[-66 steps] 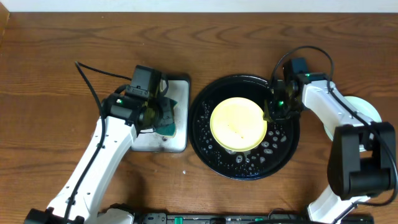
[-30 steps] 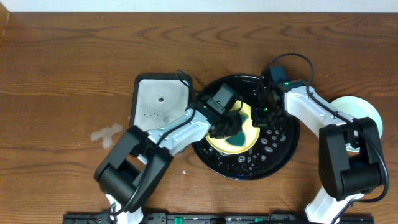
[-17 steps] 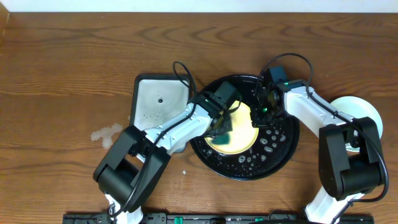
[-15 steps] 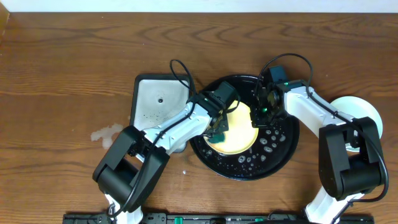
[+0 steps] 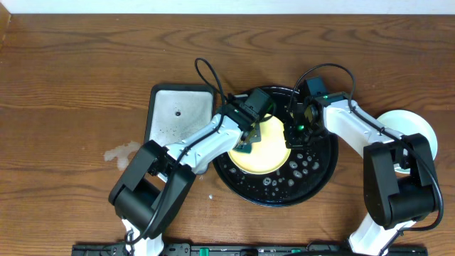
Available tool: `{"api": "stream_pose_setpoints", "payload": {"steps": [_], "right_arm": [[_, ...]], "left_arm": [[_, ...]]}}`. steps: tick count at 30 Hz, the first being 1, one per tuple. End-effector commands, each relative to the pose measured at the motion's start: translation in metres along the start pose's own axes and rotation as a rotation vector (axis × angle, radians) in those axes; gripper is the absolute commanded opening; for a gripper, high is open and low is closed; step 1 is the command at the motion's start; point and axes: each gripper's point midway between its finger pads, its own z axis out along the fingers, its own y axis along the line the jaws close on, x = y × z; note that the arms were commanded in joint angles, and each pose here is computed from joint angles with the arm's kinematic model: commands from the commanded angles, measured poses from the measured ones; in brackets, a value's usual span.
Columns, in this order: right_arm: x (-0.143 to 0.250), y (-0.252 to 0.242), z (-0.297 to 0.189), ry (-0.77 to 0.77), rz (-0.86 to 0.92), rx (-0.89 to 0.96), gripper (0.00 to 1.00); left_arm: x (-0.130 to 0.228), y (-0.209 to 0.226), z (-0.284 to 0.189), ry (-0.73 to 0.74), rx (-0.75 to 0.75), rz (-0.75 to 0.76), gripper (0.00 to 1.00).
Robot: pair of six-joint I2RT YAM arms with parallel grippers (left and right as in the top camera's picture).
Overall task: Clean dirty plates on tray and stack at the side
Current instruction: 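Scrub the yellow plate with the sponge while right gripper holds rim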
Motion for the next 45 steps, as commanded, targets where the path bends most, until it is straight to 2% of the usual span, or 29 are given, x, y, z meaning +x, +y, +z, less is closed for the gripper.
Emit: {"api": "stream_pose_setpoints", "payload": {"steps": [1, 11, 18, 22, 29, 33, 37, 39, 45], "right_arm": [[0.010, -0.010, 0.010, 0.042, -0.039, 0.044, 0.01], [0.011, -0.010, 0.010, 0.044, -0.046, 0.044, 0.01], [0.011, -0.010, 0.010, 0.044, -0.046, 0.044, 0.01], [0.011, -0.010, 0.010, 0.044, -0.046, 0.044, 0.01], [0.012, -0.010, 0.010, 0.047, -0.045, 0.045, 0.01], [0.012, -0.010, 0.010, 0.048, -0.044, 0.045, 0.01], [0.012, -0.010, 0.010, 0.047, -0.044, 0.045, 0.01], [0.011, -0.011, 0.010, 0.046, -0.037, 0.047, 0.01], [0.009, -0.015, 0.009, 0.038, 0.009, 0.052, 0.01]], "left_arm": [[0.015, -0.024, 0.016, 0.124, 0.155, -0.067, 0.08], [0.051, -0.076, 0.032, 0.315, 0.397, -0.063, 0.08], [0.075, -0.080, 0.027, 0.371, 0.410, 0.056, 0.07], [0.067, -0.045, 0.032, 0.340, 0.259, 0.031, 0.07], [0.023, 0.071, 0.023, 0.167, -0.239, -0.002, 0.07], [0.009, 0.091, 0.013, 0.127, -0.340, 0.029, 0.07], [0.016, 0.089, 0.011, 0.155, -0.337, 0.048, 0.07], [0.026, 0.078, 0.012, 0.197, -0.288, 0.049, 0.08], [0.055, -0.008, 0.013, 0.357, 0.124, 0.019, 0.08]]}}
